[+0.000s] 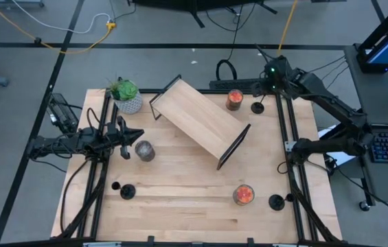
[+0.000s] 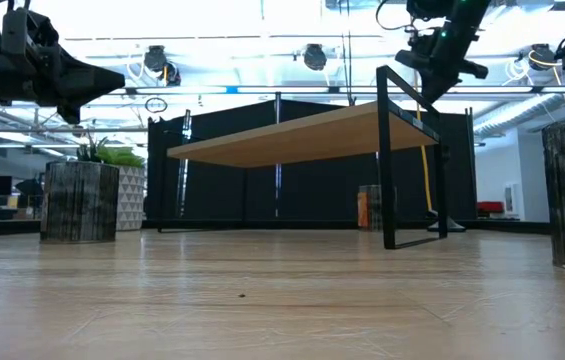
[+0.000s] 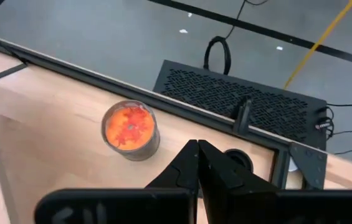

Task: Pick & Place candle stick holders
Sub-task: Put the top right candle holder on the shelf

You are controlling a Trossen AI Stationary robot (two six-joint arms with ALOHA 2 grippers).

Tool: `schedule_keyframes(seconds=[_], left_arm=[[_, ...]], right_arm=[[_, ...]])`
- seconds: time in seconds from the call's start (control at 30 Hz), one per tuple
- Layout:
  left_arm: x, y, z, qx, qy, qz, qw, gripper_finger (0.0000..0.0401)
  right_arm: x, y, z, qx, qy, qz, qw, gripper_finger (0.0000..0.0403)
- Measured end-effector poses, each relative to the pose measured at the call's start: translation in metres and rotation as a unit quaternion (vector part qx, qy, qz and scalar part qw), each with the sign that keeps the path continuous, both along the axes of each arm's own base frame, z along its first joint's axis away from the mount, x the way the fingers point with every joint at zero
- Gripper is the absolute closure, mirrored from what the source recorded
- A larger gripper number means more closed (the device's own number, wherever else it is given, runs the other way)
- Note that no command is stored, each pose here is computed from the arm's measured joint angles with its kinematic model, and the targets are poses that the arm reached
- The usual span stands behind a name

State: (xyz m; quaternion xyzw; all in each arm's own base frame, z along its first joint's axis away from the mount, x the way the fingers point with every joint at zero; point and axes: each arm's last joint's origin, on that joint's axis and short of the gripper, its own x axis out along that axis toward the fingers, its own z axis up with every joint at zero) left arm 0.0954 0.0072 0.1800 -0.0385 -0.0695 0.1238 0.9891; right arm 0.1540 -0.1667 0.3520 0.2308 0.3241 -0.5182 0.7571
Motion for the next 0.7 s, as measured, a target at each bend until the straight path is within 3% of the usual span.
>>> schedule_keyframes(seconds=[0.4,0.7], left_arm=[[0.0,0.0,0.0,0.0,0.0,0.0,1.0,0.0366],[0.0,0.0,0.0,0.001,0.0,0.0,1.0,0.0366]], right_arm=[[-0.003,-0.001,-0.001,0.015,-0.007,-0.014,1.0,0.0396],[-0.01,-0.016,-0.016,0.059,0.037,-0.045,0.997,0.0319]])
